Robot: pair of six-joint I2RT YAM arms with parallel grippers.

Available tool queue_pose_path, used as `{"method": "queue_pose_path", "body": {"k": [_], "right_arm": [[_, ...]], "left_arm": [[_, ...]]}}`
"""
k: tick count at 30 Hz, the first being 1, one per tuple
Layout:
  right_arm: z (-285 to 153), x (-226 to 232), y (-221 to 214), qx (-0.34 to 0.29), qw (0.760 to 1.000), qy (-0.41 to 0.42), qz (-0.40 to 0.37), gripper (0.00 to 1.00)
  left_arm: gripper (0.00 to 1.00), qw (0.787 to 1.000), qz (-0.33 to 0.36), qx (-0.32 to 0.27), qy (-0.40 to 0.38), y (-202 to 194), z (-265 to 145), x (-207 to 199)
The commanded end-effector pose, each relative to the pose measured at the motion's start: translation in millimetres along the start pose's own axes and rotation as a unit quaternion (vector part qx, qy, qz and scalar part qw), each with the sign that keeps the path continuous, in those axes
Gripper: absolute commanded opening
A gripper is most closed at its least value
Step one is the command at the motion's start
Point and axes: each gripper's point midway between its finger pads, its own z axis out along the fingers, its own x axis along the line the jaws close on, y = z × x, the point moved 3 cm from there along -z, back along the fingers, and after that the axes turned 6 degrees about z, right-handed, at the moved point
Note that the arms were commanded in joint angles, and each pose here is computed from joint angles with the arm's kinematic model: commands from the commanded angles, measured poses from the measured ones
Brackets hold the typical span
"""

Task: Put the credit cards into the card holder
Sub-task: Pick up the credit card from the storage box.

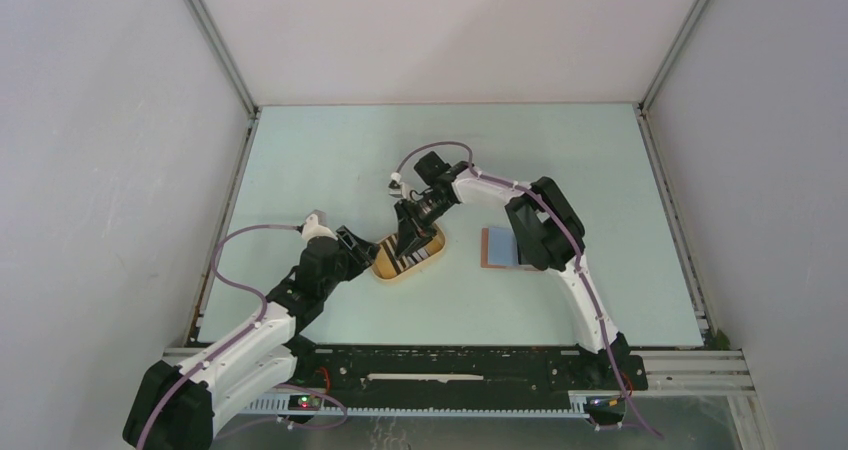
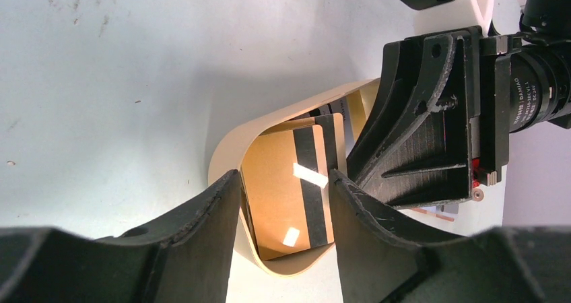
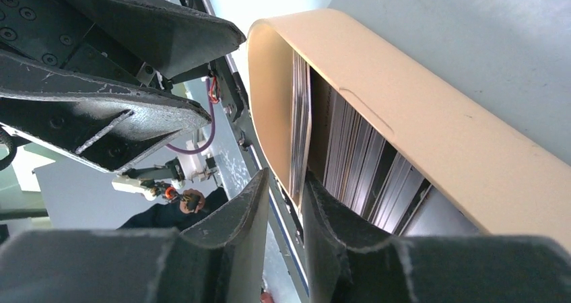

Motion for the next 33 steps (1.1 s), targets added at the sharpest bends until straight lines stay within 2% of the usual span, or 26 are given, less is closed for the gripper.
{"method": "queue_pose_path", "body": {"k": [1,8,16,26,33], "right_arm": [[-11.6,11.8,4.2,-0.012,1.0,0.012,-0.018,0.31],[-10.8,5.4,4.6,-0.013,1.0,0.004,-0.018,0.2],[-17.9,2.2,5.1,-0.023,0.998,-0.032,-0.041,0.0],[-49.9,9.8,12.1,-0.058,0.991,-0.085,-0.085,0.0],[-56.0,10.6,7.8,-0.054,0.988,-0.098,-0.104,0.0]], "left_arm": [[0.56,1.0,0.004,-0.009,-0.005,3.3,0.6,-1.7],[0.56,1.0,0.005,-0.008,-0.005,2.9,0.7,-1.4],[0.56,1.0,0.004,-0.011,-0.007,3.9,0.2,-2.1],[0.56,1.0,0.002,-0.023,-0.014,10.6,-4.2,-6.7],[0.56,0.999,0.001,-0.031,-0.019,15.9,-8.0,-10.4]]}}
